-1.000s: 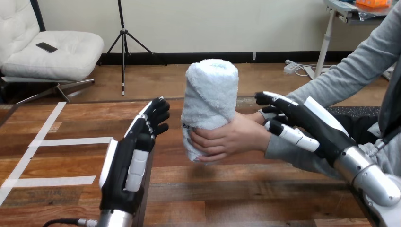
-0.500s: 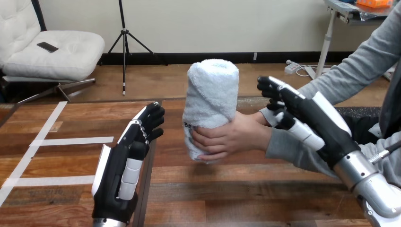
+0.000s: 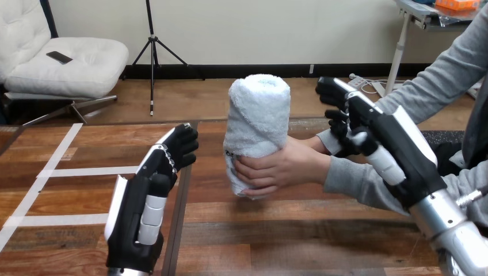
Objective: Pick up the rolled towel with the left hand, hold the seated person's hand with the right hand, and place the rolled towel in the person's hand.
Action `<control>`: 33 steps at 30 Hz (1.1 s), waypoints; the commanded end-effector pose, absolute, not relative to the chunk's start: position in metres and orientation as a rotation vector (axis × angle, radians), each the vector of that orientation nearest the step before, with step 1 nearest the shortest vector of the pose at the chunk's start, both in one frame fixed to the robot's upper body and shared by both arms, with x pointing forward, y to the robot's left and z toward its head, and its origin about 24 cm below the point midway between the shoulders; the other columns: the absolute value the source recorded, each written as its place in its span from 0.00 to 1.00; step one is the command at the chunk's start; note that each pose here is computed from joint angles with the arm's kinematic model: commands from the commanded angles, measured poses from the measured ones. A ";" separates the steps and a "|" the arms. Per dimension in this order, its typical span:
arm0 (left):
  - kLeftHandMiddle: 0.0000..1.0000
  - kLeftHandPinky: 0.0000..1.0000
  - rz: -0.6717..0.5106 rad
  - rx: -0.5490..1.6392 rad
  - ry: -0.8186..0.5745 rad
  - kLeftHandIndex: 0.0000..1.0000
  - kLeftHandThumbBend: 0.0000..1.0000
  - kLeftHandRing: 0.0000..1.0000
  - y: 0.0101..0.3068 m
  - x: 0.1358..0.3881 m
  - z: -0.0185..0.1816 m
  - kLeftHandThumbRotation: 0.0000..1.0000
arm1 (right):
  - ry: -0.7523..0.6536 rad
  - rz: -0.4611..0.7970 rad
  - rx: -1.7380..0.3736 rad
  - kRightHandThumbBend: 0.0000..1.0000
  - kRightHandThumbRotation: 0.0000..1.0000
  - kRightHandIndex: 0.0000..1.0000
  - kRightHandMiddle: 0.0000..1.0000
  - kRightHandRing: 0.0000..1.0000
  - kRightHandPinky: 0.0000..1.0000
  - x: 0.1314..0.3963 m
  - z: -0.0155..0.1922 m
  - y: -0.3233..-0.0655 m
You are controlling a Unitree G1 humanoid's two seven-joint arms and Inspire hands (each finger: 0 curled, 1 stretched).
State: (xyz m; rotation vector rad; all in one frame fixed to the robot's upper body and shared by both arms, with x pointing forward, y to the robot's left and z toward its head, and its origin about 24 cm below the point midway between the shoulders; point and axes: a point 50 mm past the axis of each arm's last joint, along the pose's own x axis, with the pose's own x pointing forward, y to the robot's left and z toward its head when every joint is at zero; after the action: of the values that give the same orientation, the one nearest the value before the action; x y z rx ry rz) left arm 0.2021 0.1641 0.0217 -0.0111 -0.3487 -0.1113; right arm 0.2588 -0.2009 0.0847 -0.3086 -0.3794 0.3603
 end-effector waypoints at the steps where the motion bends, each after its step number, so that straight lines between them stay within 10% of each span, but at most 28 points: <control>1: 0.84 0.82 -0.139 -0.028 -0.472 0.83 0.94 0.84 0.165 0.207 0.046 1.00 | -0.456 0.362 -0.209 1.00 1.00 0.92 0.92 0.93 0.94 0.251 0.097 -0.194; 33: 0.84 0.72 -0.150 -0.054 -0.618 0.82 0.99 0.83 0.154 0.186 0.065 0.98 | -0.420 0.440 0.073 1.00 1.00 0.90 0.91 0.94 0.96 0.212 0.080 -0.172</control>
State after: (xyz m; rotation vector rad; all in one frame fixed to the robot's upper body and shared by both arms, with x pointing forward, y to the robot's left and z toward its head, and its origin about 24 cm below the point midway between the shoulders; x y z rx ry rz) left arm 0.1851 0.1590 0.0510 -0.0632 -0.5219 -0.1479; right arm 0.2101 -0.1786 0.0640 0.0411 -0.3397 0.4043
